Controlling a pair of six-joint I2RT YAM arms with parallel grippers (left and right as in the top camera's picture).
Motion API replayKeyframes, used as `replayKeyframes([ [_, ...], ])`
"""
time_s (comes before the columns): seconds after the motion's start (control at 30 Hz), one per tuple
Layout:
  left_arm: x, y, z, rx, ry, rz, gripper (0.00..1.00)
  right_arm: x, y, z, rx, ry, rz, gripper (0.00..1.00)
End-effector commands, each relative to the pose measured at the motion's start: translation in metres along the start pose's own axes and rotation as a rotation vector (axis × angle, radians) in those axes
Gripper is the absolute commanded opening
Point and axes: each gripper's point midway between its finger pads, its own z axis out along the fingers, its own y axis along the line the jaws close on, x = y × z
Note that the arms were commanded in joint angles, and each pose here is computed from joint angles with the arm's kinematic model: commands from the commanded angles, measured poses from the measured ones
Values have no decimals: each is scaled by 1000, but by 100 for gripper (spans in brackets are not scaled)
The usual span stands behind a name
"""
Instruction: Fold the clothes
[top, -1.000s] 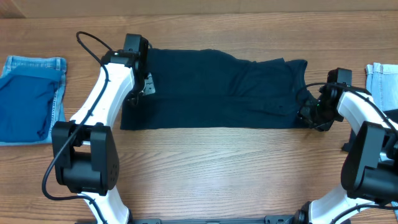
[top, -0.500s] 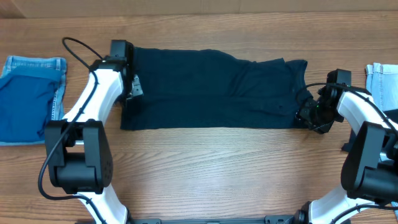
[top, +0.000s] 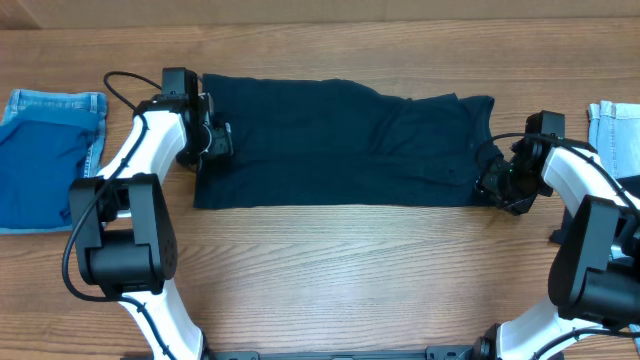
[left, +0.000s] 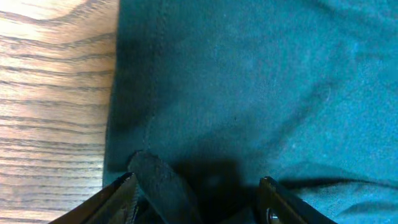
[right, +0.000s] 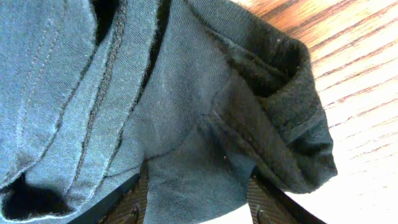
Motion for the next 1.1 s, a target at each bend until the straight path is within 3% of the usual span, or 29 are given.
replayKeyframes([
  [0.0, 2, -3, 3, 20, 8, 27, 62, 1, -1, 1, 7, 0, -5, 56],
  [0.07, 0, -3, 3, 21, 2, 28, 43, 1, -1, 1, 7, -1, -4, 56],
  [0.1, -2, -4, 3, 22, -6, 29, 13, 1, -1, 1, 7, 0, -4, 56],
  [0.13, -4, -4, 3, 22, -14, 30, 4, 1, -1, 1, 8, 2, -4, 56],
  [0.23, -13, -2, 2, 4, -48, 27, 4, 1, -2, 1, 10, 2, -4, 56],
  [0.4, -36, 32, -26, -209, -166, -74, 4, 1, -2, 1, 11, 1, -4, 56],
  [0.57, -39, 35, -30, -223, -186, -126, 5, 0, -1, 1, 10, -3, -5, 56],
  [0.6, -39, 34, -30, -219, -189, -125, 15, 0, -1, 1, 10, -3, -5, 56],
  [0.63, -40, 34, -30, -218, -192, -124, 33, 0, -1, 1, 10, -3, -4, 56],
  [0.7, -40, 33, -30, -217, -192, -118, 36, 0, -1, 1, 10, -3, -4, 56],
  [0.77, -40, 32, -30, -212, -190, -103, 49, 0, -2, 1, 10, -3, -5, 56],
  [1.07, -37, 0, -87, -132, -246, -19, 47, -13, 1, 0, 7, -58, -40, 56],
])
